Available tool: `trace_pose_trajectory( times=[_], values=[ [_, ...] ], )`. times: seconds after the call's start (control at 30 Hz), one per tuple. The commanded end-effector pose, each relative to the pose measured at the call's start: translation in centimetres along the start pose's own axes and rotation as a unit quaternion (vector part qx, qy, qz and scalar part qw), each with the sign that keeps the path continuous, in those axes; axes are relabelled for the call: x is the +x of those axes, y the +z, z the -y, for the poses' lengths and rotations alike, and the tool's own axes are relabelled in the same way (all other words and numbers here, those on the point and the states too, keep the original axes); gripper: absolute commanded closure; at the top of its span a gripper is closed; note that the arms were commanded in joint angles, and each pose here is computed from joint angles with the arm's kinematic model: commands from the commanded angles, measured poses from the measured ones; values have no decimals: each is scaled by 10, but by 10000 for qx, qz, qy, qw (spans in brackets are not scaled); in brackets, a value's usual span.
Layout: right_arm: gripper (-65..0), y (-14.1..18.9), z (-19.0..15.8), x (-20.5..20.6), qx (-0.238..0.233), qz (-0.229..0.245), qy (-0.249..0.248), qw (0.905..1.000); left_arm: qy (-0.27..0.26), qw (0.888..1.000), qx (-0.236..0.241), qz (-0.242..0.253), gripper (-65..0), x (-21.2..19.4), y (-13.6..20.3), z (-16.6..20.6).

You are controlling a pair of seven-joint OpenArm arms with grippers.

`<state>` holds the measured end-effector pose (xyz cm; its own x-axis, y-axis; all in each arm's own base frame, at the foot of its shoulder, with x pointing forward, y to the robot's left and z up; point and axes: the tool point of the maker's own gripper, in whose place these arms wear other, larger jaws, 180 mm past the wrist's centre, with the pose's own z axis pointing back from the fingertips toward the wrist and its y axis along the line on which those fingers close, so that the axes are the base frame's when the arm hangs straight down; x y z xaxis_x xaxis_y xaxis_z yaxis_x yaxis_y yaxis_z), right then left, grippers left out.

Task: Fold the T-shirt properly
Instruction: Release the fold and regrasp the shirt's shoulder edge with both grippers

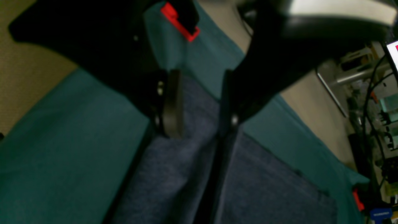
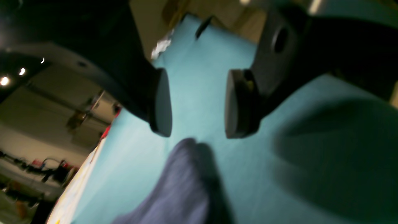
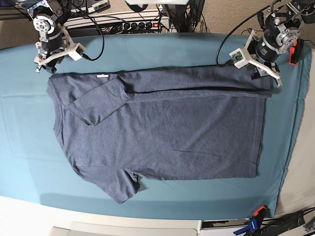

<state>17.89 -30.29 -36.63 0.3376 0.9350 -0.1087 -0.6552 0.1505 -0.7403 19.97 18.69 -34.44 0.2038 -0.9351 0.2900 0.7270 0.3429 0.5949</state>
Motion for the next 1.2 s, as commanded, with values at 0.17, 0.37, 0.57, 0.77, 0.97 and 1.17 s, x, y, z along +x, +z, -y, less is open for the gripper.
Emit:
trace_pose_trajectory(
  times=[0.17, 0.37, 0.57, 0.77, 0.97, 1.17],
  values=[
    [-289, -16, 22, 3, -384, 193, -95, 9990, 0, 9997, 152, 181, -217, 9, 2, -8],
    [-289, -24, 42, 6, -549, 190, -328, 9978, -2, 9997, 152, 205, -217, 9, 2, -8],
    [-289, -32, 34, -9, -402, -105, -316, 9986, -4, 9997, 155, 213, -217, 10, 2, -9],
    [-289, -35, 30, -12, -353, -134, -286, 9989, -4, 9996, 155, 222, -217, 10, 2, -9],
    [-289, -42, 45, -14, -510, -198, -358, 9979, -7, 9996, 157, 220, -217, 10, 2, -9],
    [-282, -47, 37, -21, -315, -315, -273, 9986, -18, 9996, 167, 208, -217, 10, 2, -9]
  ],
)
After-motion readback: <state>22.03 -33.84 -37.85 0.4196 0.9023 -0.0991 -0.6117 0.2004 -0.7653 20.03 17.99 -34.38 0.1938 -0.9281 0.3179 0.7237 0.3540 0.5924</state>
